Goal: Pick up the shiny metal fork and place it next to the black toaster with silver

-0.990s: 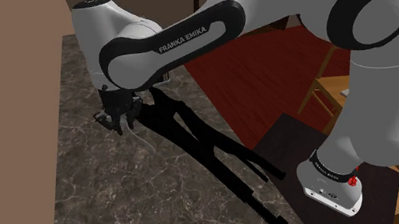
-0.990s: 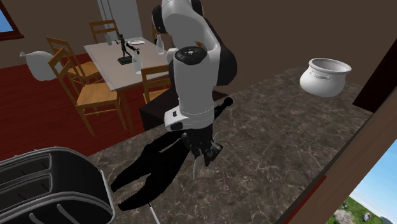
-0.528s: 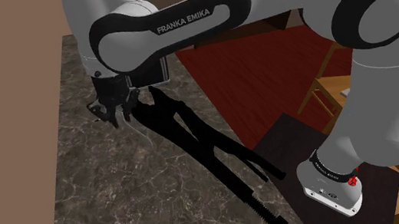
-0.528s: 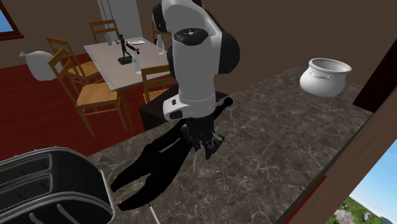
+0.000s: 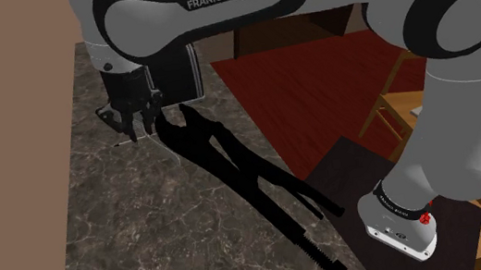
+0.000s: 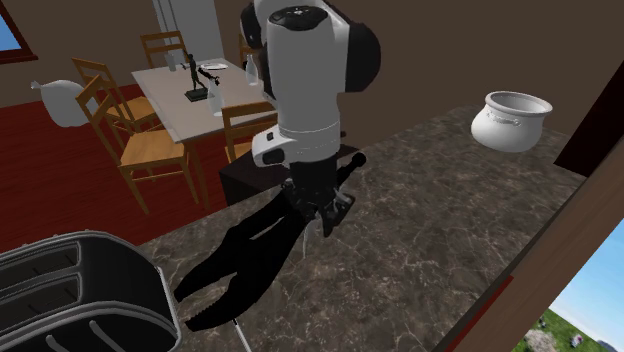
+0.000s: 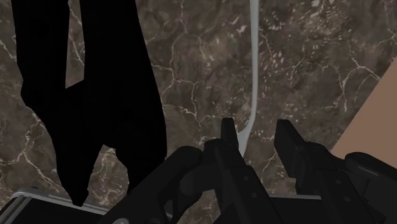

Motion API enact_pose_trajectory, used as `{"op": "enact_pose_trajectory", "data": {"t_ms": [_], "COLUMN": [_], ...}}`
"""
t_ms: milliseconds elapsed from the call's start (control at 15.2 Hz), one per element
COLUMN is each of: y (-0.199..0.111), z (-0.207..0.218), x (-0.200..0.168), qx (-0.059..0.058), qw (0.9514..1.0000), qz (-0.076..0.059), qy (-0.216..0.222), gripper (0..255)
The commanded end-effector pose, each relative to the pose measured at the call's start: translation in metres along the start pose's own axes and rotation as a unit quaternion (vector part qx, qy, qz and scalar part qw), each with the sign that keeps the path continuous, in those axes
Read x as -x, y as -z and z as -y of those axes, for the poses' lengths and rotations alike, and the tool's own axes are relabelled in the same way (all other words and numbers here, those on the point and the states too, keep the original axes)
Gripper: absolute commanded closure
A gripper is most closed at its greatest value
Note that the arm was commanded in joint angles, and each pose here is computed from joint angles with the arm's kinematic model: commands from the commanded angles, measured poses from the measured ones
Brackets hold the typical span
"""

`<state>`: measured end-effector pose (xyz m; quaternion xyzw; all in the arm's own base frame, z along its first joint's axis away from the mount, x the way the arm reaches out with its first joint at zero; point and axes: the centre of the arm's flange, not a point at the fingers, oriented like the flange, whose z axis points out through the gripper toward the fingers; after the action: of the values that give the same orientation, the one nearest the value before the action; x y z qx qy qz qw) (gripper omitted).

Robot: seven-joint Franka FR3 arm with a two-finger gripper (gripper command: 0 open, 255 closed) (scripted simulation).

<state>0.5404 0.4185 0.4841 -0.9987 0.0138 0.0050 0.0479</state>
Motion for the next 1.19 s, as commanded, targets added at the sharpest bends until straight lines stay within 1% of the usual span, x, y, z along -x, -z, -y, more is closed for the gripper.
{"op": "enact_pose_trajectory", "data": {"t_ms": [0, 1122], "y": [0.011, 0.100], "z": [0.001, 0.009], "x": [0.001, 0.002], "qx": [0.000, 0.000], "qw": [1.0000, 1.0000], "qz": [0.000, 0.000], "qy": [0.000, 0.000], "gripper": [255, 255]}}
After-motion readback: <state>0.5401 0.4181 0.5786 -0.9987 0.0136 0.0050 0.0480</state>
